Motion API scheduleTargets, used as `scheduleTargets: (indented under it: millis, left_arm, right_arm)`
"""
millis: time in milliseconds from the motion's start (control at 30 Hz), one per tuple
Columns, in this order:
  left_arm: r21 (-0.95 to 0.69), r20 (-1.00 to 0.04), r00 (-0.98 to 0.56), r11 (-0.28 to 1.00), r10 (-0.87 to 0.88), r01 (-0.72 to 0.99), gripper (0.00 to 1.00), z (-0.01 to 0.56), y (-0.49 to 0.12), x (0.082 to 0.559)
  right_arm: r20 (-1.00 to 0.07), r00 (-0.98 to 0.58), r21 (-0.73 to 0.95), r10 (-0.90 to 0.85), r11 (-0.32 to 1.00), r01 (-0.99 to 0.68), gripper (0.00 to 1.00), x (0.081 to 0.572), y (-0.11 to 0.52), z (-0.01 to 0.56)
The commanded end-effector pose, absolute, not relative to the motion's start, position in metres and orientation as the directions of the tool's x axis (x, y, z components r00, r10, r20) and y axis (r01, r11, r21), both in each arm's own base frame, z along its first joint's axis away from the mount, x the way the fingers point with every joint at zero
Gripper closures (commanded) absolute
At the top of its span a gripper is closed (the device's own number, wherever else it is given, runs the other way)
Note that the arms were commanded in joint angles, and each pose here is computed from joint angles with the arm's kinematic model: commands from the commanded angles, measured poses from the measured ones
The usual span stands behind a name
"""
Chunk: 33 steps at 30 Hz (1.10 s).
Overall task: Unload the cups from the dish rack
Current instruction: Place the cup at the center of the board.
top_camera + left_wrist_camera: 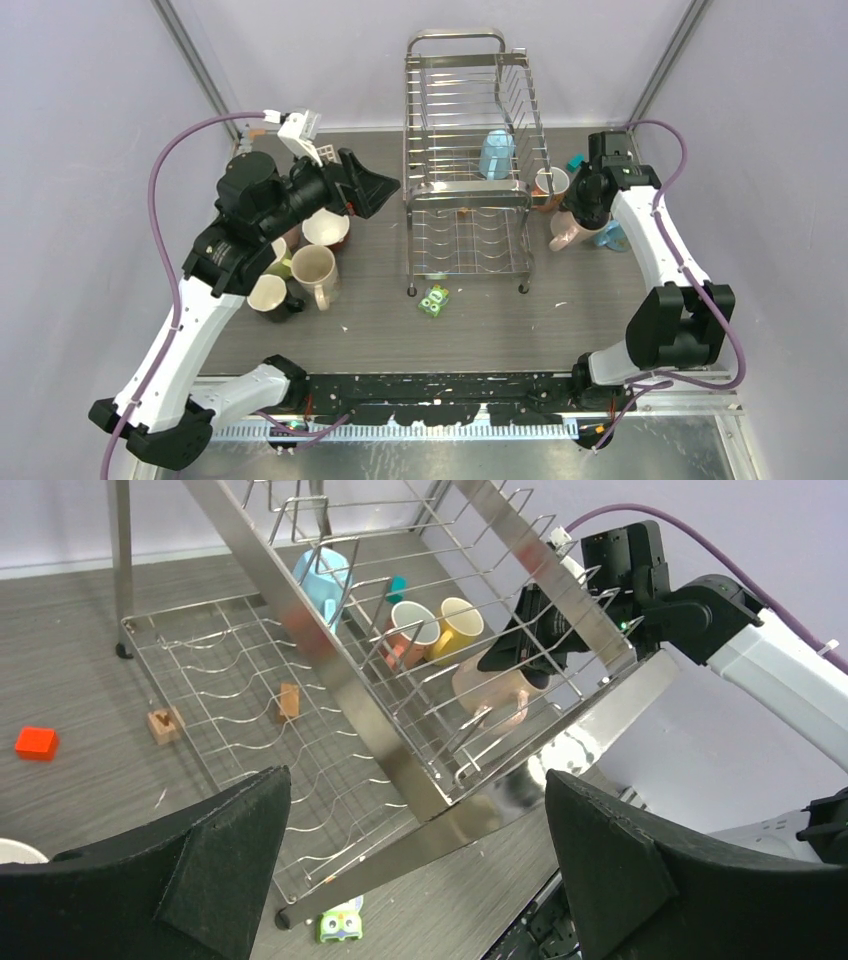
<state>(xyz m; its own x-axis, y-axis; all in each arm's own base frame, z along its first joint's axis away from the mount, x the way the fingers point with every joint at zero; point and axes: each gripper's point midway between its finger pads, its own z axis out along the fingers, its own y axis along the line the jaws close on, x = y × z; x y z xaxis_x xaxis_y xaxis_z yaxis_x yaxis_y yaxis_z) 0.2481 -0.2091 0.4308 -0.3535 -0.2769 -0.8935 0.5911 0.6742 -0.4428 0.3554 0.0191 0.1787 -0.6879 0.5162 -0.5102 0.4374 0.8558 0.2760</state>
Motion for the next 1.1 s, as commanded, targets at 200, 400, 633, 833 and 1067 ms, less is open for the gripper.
scheduleTargets:
  millis: [200,400,633,833,1067]
  left_arm:
    - [-0.465,-0.882,-0.374,0.668,-0.288,0.581,0.0,0.419,-0.206,0.252]
    - [-0.505,-0.857,-0.411,0.665,-0.311,0.551,0.0,0.407,-0.202,0.265]
    - [-0.541,-0.832,-0.446,0.664,-0.331,0.516,0.0,0.395,-0.198,0.279]
    - [-0.59,-0.793,-0.488,0.655,-0.363,0.471,0.0,0.383,-0.193,0.293]
    - [-0.641,-0.751,-0.526,0.63,-0.399,0.438,0.0,0.373,-0.191,0.303]
  right_arm:
    - [-0.559,-0.646,0.289,0.52,0.852,0.436,0.99,0.393,0.016,0.173]
    - [-0.533,-0.66,0.277,0.529,0.846,0.455,0.99,0.4,0.016,0.155]
    - [-0.506,-0.682,0.233,0.528,0.845,0.482,0.99,0.402,0.014,0.134]
    - [-0.493,-0.699,0.196,0.518,0.849,0.491,0.93,0.404,0.016,0.121]
    - [-0.486,-0.707,0.175,0.513,0.85,0.496,0.77,0.403,0.018,0.121]
